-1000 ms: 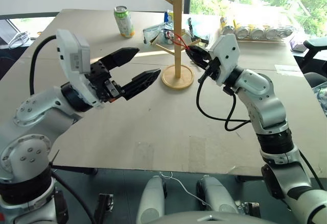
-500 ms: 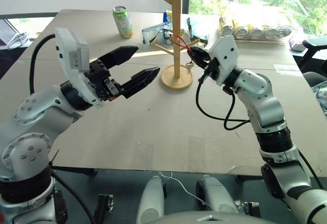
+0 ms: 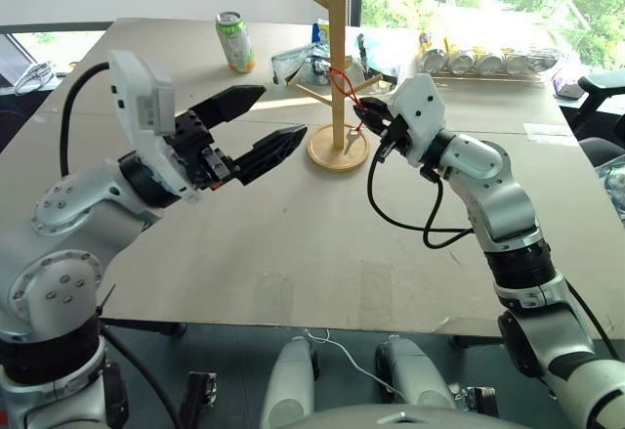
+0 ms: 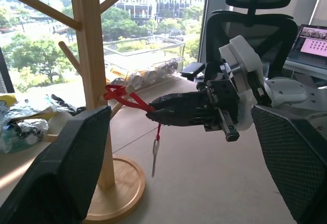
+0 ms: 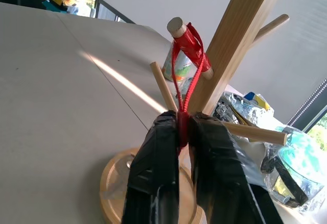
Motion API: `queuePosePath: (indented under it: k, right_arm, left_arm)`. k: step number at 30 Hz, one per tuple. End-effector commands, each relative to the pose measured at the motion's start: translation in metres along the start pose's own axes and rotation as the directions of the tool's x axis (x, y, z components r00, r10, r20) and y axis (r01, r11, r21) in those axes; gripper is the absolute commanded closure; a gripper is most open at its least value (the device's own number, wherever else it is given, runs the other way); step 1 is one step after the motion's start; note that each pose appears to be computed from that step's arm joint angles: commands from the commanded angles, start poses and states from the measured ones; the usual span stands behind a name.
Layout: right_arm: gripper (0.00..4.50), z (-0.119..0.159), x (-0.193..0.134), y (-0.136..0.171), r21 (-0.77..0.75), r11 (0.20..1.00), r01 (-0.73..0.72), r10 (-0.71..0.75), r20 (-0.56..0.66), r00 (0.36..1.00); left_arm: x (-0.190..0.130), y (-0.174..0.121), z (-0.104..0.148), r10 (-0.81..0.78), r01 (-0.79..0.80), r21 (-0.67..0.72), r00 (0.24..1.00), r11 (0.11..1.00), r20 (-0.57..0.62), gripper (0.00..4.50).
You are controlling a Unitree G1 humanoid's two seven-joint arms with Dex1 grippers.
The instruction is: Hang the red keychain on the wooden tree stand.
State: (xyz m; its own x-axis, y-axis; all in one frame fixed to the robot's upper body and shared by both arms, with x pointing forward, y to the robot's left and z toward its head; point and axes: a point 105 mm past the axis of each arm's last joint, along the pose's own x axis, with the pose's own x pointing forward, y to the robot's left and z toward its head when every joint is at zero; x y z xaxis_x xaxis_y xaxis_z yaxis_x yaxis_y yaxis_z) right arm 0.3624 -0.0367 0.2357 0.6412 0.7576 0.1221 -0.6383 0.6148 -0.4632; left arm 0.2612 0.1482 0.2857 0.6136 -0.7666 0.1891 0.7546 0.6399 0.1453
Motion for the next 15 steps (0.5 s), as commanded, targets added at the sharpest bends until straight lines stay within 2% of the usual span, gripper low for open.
queuePosePath:
  k: [1,6,12,15]
  right_arm:
    - [2.15,0.016,-0.001,-0.005,-0.030,1.000,-0.008,0.009,0.040,0.999]
    - [0.05,0.012,-0.012,-0.006,-0.024,0.998,-0.052,0.053,0.015,0.999]
    - [0.05,0.015,-0.033,-0.004,0.022,0.979,-0.202,0.203,-0.027,0.979]
    - [0.05,0.023,-0.044,-0.006,0.027,0.961,-0.276,0.277,-0.037,0.960]
  left_arm:
    - [-0.002,0.002,0.010,0.016,-0.018,0.054,1.000,0.998,0.025,0.00]
    - [-0.005,0.014,0.000,0.074,-0.069,0.075,0.996,0.995,-0.054,0.00]
    - [-0.016,0.025,-0.011,0.093,-0.065,0.141,0.975,0.988,-0.203,0.00]
    - [-0.025,0.035,-0.007,0.094,-0.058,0.155,0.967,0.986,-0.235,0.00]
